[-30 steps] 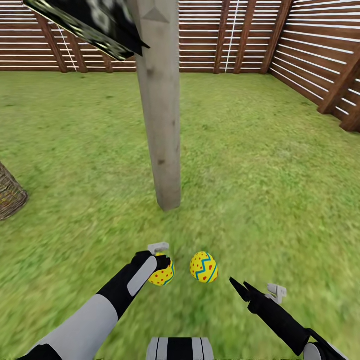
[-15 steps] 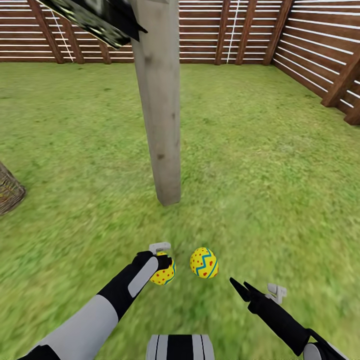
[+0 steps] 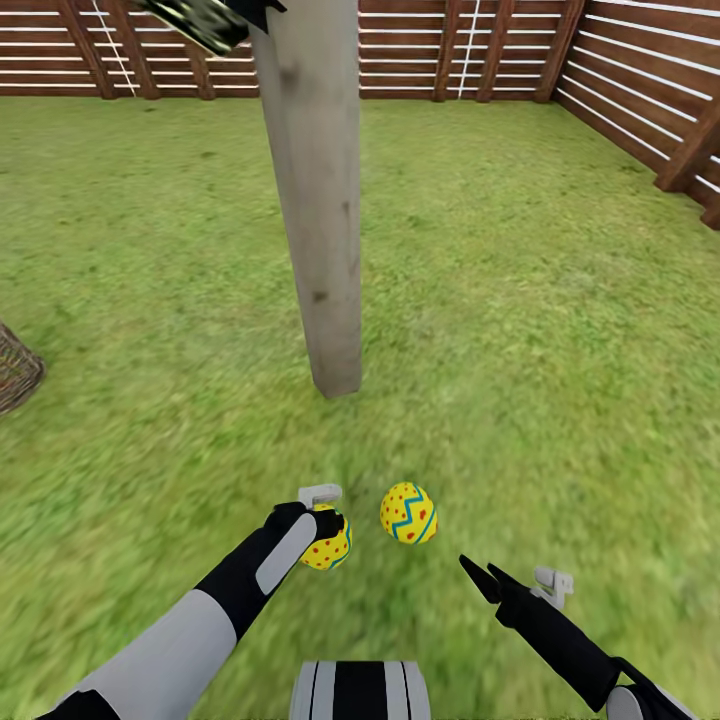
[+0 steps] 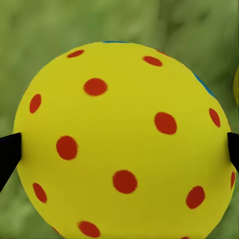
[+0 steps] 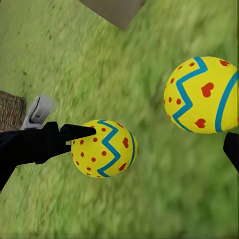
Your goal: Take the three Easter eggs out of the wicker basket on the lawn in the garden, then place them on the lawn next to a single tree (choose any tree) so that all three eggs are next to the same tree and none are left in the basket.
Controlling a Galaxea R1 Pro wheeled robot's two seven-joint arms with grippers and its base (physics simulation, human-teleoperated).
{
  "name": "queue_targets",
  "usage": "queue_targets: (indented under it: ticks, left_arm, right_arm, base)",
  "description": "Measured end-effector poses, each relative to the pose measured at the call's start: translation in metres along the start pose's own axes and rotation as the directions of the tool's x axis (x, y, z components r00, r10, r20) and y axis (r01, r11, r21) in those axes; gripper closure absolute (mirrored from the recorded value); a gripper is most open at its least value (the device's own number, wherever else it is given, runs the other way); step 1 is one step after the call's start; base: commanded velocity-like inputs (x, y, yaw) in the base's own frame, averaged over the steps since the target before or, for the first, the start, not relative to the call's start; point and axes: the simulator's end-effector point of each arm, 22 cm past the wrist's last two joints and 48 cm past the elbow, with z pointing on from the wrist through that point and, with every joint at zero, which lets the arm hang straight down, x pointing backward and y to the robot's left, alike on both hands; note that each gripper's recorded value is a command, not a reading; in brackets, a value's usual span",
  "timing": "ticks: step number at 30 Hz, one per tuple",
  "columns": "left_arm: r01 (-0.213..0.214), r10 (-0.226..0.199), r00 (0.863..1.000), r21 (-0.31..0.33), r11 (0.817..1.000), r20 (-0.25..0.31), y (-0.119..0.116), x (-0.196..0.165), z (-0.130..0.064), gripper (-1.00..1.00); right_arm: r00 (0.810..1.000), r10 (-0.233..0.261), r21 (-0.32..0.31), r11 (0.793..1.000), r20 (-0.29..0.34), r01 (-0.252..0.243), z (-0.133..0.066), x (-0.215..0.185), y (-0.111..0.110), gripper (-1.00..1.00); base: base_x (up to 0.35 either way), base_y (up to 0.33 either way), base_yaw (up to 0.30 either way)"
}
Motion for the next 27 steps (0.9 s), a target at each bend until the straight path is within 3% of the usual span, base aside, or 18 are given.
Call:
queue_targets:
  ticks: [17, 27]
  left_arm:
    - [0.002, -0.003, 0.999, -0.005, 1.000, -0.036, 0.003, 0.015, 0.016, 1.00]
    - [0.000, 0.000, 0.999, -0.005, 1.000, -0.037, 0.002, 0.015, 0.016, 1.00]
  right_arm:
    - [1.000, 0.019, 0.020, 1.000, -0.024, -0.019, 0.004, 0.011, -0.012, -1.00]
    - [1.000, 0.019, 0.020, 1.000, -0.024, -0.018, 0.004, 0.011, -0.012, -1.00]
  base:
    - [0.002, 0.000, 0.000]
    - [0.210, 0.000, 0.000]
